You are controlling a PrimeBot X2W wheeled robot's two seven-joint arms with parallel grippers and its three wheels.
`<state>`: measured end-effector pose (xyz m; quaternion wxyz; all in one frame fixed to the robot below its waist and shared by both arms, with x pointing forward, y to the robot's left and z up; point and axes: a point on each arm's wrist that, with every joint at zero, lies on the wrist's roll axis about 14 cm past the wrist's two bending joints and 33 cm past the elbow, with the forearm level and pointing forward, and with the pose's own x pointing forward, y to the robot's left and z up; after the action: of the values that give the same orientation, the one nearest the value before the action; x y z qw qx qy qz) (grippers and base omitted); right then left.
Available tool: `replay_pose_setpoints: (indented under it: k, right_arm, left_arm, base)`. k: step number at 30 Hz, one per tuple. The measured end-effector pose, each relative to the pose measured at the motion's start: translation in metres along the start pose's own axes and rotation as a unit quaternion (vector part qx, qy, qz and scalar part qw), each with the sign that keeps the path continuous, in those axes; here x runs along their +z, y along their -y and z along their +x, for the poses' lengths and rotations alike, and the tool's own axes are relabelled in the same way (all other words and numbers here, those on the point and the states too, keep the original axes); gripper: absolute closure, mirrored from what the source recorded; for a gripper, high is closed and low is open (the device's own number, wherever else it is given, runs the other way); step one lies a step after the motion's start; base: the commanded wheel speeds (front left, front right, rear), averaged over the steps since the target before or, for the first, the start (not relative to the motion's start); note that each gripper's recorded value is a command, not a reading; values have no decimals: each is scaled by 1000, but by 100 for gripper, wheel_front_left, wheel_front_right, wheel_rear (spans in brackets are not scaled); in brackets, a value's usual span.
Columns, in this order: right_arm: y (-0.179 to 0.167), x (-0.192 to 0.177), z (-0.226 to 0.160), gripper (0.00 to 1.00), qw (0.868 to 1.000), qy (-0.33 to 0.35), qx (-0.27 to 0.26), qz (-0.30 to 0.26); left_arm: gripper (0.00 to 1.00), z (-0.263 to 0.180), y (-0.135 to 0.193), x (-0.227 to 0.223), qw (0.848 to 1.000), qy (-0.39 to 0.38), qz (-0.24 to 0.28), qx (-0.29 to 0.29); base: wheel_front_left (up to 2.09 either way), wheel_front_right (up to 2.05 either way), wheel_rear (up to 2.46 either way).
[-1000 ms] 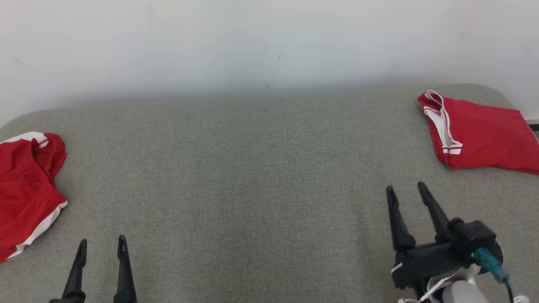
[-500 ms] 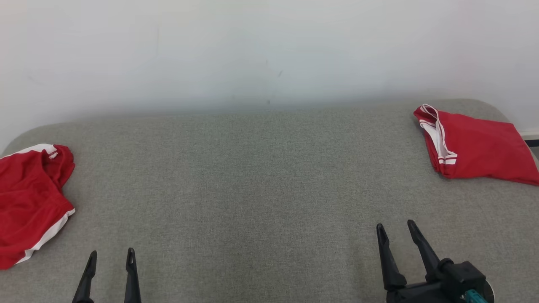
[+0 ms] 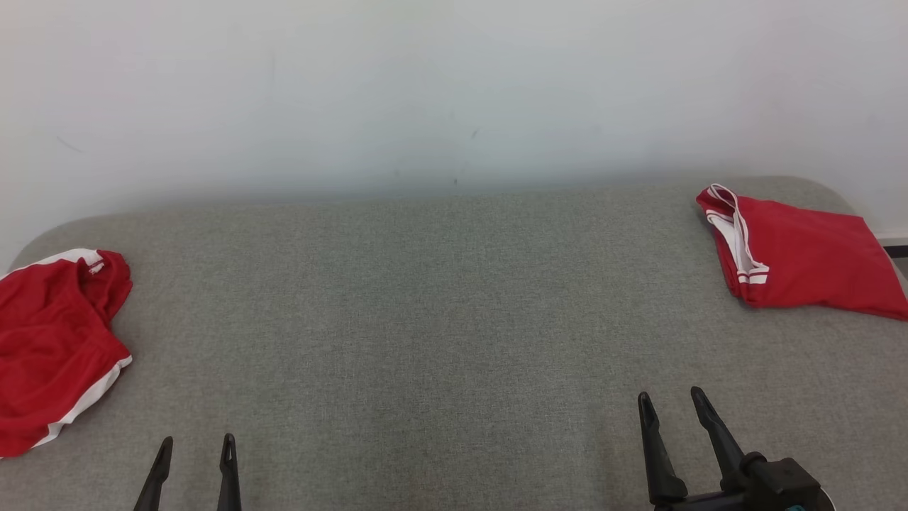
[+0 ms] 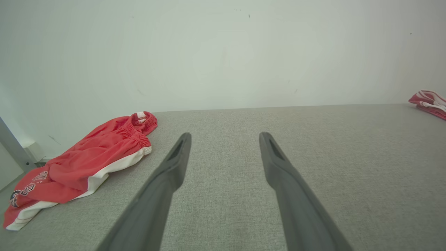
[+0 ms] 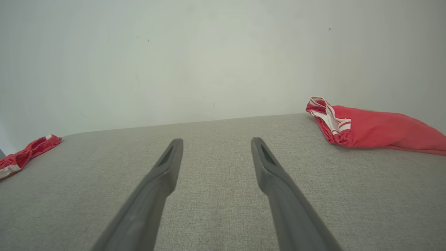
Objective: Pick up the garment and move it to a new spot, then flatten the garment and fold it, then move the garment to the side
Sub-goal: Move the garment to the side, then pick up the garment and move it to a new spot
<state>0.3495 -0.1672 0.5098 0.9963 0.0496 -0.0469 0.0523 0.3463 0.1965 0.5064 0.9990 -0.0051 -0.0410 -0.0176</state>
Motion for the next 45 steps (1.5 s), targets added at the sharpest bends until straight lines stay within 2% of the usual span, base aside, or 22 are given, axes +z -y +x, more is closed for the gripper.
replay_pose_setpoints:
  k: [45]
  right_arm:
    - [-4,-6,-2,0,1000,-9,5,-5]
  left_arm:
    - [0,-10,-9,-3,1000,-6,-1,5]
  base:
    - [0,0,0]
